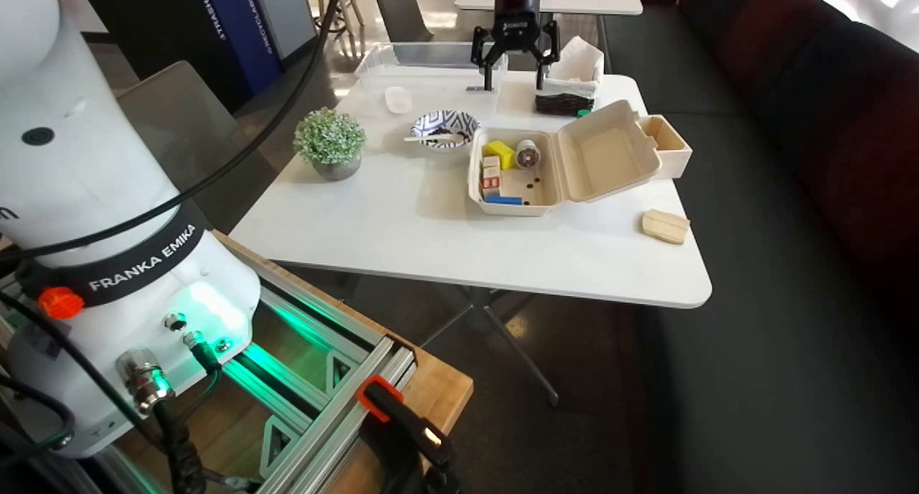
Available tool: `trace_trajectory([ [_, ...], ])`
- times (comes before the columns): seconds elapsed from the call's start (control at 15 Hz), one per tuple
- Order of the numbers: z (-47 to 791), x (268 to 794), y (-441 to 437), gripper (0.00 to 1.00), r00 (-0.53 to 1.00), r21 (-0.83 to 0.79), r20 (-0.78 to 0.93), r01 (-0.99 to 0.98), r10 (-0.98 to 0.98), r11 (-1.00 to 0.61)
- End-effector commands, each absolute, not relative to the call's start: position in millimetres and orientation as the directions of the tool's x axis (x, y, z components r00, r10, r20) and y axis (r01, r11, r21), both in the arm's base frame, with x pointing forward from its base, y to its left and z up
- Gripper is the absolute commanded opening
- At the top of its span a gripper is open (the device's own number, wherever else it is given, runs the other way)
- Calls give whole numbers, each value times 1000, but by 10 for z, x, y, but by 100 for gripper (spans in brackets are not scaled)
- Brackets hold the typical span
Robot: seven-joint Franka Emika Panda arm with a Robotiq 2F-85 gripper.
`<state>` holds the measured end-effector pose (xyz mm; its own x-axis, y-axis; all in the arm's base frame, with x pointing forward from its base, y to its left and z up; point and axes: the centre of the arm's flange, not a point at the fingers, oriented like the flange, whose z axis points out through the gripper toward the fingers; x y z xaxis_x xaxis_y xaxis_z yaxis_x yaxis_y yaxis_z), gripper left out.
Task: Remove the white object from the container
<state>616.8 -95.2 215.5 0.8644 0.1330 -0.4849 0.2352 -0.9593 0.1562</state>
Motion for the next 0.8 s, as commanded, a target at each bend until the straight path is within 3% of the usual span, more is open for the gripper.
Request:
trace_trajectory([
  [0.0, 2718, 5812, -1044, 100, 919, 35, -377, 140, 117, -990],
  [0.2, 3101, 5548, -1151, 100, 962, -19, -243, 125, 126, -992],
  [0.4, 3334, 5288, -1258, 100, 973, 39, -88, 217, 213, -975],
  [0.47, 3255, 5761, -1261, 100, 972, 45, -166, 173, 163, -984],
  [0.73, 3392, 5513, -1284, 100, 975, 56, -108, 202, 195, -978],
])
